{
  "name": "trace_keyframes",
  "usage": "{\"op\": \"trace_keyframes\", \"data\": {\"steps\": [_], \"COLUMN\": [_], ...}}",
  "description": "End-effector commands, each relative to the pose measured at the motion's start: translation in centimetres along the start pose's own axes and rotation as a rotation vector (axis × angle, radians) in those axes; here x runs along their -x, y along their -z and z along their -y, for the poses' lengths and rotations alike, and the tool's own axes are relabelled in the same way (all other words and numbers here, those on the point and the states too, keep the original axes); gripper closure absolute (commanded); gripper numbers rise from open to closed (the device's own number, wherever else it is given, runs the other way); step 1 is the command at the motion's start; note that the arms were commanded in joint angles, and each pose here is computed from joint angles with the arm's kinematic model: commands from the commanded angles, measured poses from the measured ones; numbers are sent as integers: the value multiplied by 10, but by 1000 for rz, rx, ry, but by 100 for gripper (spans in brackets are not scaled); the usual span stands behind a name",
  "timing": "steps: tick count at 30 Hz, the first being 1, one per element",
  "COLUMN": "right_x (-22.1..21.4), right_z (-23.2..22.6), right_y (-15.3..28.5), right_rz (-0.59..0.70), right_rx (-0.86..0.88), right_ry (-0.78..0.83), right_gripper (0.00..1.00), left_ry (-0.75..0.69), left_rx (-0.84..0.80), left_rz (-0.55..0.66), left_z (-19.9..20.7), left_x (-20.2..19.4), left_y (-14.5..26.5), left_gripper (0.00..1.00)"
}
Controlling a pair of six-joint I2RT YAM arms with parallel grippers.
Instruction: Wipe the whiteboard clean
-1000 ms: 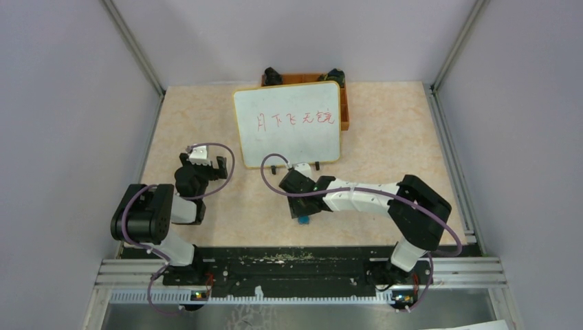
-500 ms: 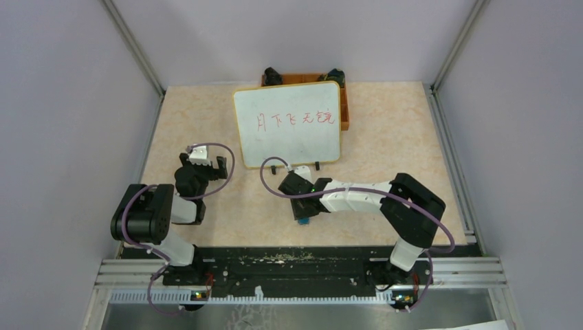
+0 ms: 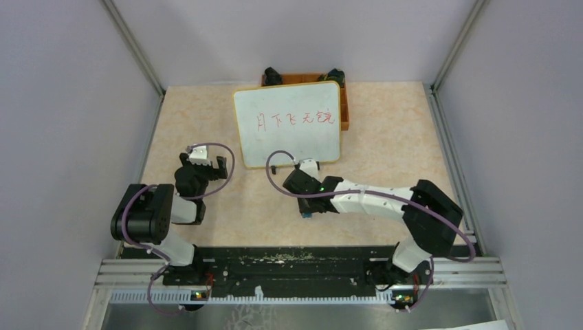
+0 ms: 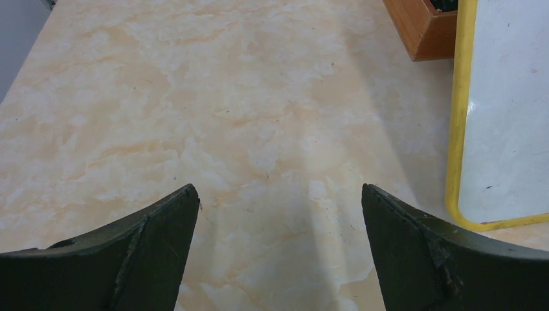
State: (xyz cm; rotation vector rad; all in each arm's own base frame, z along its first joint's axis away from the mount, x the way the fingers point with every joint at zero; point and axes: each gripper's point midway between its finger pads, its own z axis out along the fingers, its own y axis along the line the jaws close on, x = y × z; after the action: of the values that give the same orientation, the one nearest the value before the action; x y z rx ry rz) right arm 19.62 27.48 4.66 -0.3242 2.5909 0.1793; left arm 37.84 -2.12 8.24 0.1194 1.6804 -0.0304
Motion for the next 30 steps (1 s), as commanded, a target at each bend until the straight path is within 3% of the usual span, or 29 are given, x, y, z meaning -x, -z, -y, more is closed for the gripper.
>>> {"op": "trace_keyframes", "data": {"steps": [1, 7, 12, 18, 24, 30], "right_x": [44, 84, 97, 92, 82, 83], "right_z": [5, 29, 58, 77, 82, 87], "right_y": [46, 101, 139, 151, 146, 151], "right_rz": [215, 462, 589, 600, 589, 594], "right_rx": [10, 33, 4, -40, -36, -54], "right_ry": [-21, -109, -155, -155, -168, -162], "right_gripper": [100, 100, 100, 100, 100, 100], "left_ry": [-2, -3, 0, -7, 105, 187], "left_rx": [-2, -2, -33, -342, -535, -797], "left_rz": [42, 47, 0, -70, -44, -85], "left_z": [1, 0, 4, 29, 9, 14], "left_x": [12, 13, 17, 45, 81, 101], "left_y": [-5, -4, -12, -31, -41, -57], "left_gripper": [0, 0, 0, 7, 19, 20]}}
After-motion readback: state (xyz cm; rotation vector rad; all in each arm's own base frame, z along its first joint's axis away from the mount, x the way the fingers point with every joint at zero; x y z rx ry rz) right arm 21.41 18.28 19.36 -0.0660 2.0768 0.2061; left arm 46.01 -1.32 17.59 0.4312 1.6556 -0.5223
